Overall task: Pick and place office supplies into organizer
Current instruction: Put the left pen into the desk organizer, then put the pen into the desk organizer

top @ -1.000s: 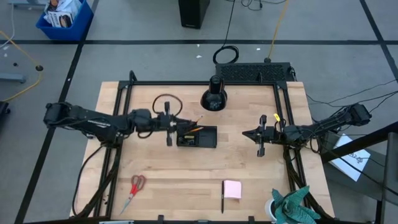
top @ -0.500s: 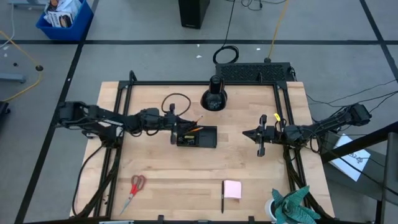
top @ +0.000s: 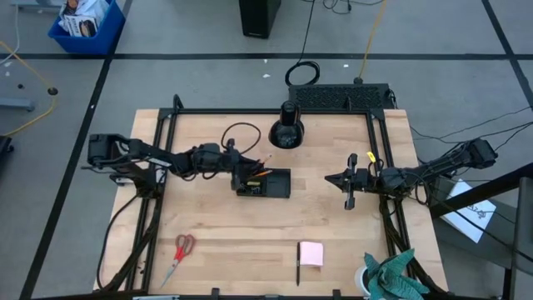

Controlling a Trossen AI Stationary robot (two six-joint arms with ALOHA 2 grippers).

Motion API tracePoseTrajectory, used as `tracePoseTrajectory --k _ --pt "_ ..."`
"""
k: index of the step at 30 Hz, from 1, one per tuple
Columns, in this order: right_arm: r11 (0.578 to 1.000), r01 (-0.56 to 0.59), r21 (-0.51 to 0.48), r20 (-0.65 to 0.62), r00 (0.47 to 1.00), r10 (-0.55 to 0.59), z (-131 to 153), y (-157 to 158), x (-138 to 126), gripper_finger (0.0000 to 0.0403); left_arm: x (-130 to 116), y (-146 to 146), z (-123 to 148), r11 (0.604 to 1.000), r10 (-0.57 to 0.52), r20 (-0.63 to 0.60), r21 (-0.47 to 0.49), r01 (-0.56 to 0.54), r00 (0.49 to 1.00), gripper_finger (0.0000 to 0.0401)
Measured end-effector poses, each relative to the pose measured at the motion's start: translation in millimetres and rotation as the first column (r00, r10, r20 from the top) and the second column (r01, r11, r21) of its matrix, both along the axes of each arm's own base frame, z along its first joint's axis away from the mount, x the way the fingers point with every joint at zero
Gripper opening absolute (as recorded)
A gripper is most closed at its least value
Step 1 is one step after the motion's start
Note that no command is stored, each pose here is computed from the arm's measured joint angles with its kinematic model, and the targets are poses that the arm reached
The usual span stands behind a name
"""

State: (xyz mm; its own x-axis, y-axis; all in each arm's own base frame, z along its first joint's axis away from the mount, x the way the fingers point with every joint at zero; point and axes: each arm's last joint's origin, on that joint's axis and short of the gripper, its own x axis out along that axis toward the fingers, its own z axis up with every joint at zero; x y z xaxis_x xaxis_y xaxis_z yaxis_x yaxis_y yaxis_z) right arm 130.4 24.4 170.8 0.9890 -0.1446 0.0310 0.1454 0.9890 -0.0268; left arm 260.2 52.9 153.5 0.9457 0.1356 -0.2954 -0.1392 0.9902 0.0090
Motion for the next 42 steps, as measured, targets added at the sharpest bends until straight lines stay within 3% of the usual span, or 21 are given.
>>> tracePoseTrajectory --k 5,13,20,23,26,29,33,35,38,42 --pt "1.0 0.0 0.002 0.0 1.0 0.0 0.0 0.0 0.0 0.0004 -0.2 0.7 0.1 1.0 0.005 0.002 -0.012 -0.005 1.0 0.0052" --pt "1.0 0.0 0.002 0.0 1.0 0.0 0.0 0.0 0.0 0.0004 2.9 0.3 3.7 0.999 0.006 0.019 -0.045 -0.005 1.0 0.0147" --pt "1.0 -0.001 0.002 0.0 1.0 0.001 0.0 0.0 0.0 0.0004 12.2 -17.0 39.0 0.998 -0.028 0.075 -0.049 0.032 0.997 0.018" --pt "1.0 -0.001 0.002 0.0 1.0 0.001 0.1 0.0 0.1 0.0004 15.6 -40.6 58.5 0.999 -0.046 -0.029 -0.027 0.045 0.999 0.0171" --pt "1.0 -0.001 -0.001 -0.012 1.0 0.001 -1.2 0.0 0.1 0.0004 19.0 -73.6 69.9 0.993 -0.103 -0.143 -0.066 0.094 0.984 0.0147" --pt "1.0 -0.001 -0.004 -0.024 1.0 0.001 -2.3 0.0 0.1 0.0004 16.3 -111.9 66.0 0.975 -0.217 -0.244 -0.104 0.197 0.945 0.0106" --pt "1.0 -0.004 0.016 -0.018 1.0 0.004 -2.0 0.1 0.1 0.0004 5.5 -156.4 53.1 0.942 -0.334 -0.312 -0.085 0.324 0.89 0.0034" --pt "0.999 -0.006 0.032 -0.013 1.0 0.006 -1.8 0.2 0.1 0.0004 2.0 -168.7 53.7 0.948 -0.316 -0.3 -0.056 0.314 0.9 0.0009" --pt "0.999 -0.006 0.052 -0.01 1.0 0.007 -1.8 0.2 0.1 0.0004 -4.2 -179.3 53.6 0.97 -0.234 -0.289 -0.007 0.242 0.928 0.0011" --pt "0.999 -0.006 0.054 -0.008 1.0 0.007 -1.5 0.2 0.1 0.0004 -4.4 -186.2 50.5 0.977 -0.211 -0.271 -0.091 0.193 0.939 0.0004"
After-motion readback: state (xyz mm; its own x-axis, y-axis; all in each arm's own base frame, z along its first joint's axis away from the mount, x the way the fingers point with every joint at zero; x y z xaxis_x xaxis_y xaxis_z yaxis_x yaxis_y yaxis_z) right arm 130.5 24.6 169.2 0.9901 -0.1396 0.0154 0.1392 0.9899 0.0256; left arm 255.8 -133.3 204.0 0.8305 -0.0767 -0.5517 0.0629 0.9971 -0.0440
